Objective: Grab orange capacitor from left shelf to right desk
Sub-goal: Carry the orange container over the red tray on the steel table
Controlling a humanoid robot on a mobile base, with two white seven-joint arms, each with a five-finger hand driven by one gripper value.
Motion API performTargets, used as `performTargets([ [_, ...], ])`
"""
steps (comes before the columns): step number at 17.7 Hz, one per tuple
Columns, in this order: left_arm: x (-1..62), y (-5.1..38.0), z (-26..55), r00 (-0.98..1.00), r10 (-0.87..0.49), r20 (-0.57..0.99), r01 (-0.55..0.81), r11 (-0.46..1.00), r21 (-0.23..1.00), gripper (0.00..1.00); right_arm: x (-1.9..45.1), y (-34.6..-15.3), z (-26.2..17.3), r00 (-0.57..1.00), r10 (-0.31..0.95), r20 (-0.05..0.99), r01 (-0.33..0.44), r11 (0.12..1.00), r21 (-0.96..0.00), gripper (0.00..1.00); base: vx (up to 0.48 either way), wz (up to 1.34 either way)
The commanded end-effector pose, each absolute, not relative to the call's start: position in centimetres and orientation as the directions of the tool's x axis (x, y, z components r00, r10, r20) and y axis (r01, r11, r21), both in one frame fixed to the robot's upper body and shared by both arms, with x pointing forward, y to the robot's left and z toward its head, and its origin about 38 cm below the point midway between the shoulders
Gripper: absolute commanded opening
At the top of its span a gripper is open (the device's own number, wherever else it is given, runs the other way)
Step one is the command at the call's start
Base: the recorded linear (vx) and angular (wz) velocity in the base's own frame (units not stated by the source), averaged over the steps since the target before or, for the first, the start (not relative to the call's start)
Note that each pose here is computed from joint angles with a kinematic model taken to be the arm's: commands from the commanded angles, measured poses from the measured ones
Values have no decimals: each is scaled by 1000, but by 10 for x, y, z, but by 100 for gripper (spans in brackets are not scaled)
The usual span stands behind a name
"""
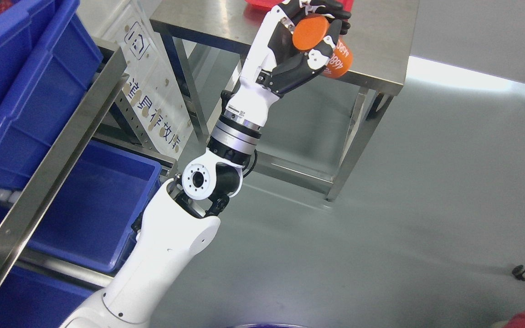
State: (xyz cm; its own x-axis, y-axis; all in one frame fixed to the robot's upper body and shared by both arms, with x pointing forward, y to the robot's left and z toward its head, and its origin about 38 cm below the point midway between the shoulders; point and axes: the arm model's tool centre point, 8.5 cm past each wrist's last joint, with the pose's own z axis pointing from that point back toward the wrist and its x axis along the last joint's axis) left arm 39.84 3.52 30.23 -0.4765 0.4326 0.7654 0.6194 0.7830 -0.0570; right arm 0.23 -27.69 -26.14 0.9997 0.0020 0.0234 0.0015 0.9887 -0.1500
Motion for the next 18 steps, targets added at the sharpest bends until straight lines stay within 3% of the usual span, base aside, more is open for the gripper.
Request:
performTargets([
  [1,406,43,309,-486,401,776,601,799,-36,2,-6,-288,-260,1000,-11,19,14,986,-167,100,326,-55],
  [8,450,30,325,-430,221,875,566,821,71,2,-6,-288,-260,1000,-11,19,14,986,-167,100,287,-77],
  [18,545,52,257,-245,-135,960,404,886,228,4,-6,-288,-260,1000,-11,19,14,986,-167,100,237,-9],
])
